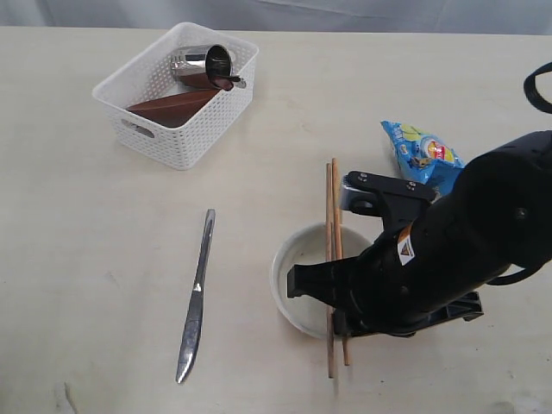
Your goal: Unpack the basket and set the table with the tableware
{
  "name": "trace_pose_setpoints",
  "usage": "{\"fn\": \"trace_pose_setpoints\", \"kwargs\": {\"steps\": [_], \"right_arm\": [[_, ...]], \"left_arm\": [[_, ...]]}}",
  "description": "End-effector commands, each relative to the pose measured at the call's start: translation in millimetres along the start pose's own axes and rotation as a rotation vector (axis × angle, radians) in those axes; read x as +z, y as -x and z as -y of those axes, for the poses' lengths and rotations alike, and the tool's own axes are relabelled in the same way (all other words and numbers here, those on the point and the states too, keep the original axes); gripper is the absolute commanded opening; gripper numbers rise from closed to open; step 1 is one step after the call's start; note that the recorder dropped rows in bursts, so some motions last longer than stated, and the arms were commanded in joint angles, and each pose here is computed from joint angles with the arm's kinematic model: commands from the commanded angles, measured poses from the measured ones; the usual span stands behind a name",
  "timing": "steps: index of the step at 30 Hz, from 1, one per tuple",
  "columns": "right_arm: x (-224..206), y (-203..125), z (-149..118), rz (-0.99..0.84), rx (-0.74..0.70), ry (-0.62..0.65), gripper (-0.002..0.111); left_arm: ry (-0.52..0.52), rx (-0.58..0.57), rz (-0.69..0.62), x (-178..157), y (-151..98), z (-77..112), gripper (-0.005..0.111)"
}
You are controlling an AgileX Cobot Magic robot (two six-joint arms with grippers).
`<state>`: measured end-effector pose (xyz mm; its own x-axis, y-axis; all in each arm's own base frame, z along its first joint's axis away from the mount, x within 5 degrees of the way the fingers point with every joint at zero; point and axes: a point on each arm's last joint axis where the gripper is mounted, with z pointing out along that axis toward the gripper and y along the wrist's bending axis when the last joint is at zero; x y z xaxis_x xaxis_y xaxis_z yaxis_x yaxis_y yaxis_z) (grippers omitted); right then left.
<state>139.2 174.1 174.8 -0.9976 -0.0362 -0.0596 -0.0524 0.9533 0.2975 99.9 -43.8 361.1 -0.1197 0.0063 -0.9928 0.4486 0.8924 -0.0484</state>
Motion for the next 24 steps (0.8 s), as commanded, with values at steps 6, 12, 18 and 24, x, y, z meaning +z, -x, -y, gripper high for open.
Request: {"fn": "trace_pose_setpoints", "kwargs": {"steps": [6, 12, 18, 24], "right_arm": [[2, -1, 2, -0.007, 0.008, -0.013, 0.03], [2, -1, 1, -0.006, 0.008, -0.012, 0.03], [-3, -2, 1, 0.01, 0.003, 0.004, 0.03], [-11, -2, 1, 0.041, 0.008, 0.018, 0.032]], "left_arm": [[0.004, -0.009, 0.015, -1, 1, 0.1, 0.0], [0.004, -0.009, 0.015, -1, 1, 0.1, 0.0], [0.004, -0.009, 0.015, -1, 1, 0.1, 0.0], [0.004, -0.009, 0.015, -1, 1, 0.1, 0.0]]}}
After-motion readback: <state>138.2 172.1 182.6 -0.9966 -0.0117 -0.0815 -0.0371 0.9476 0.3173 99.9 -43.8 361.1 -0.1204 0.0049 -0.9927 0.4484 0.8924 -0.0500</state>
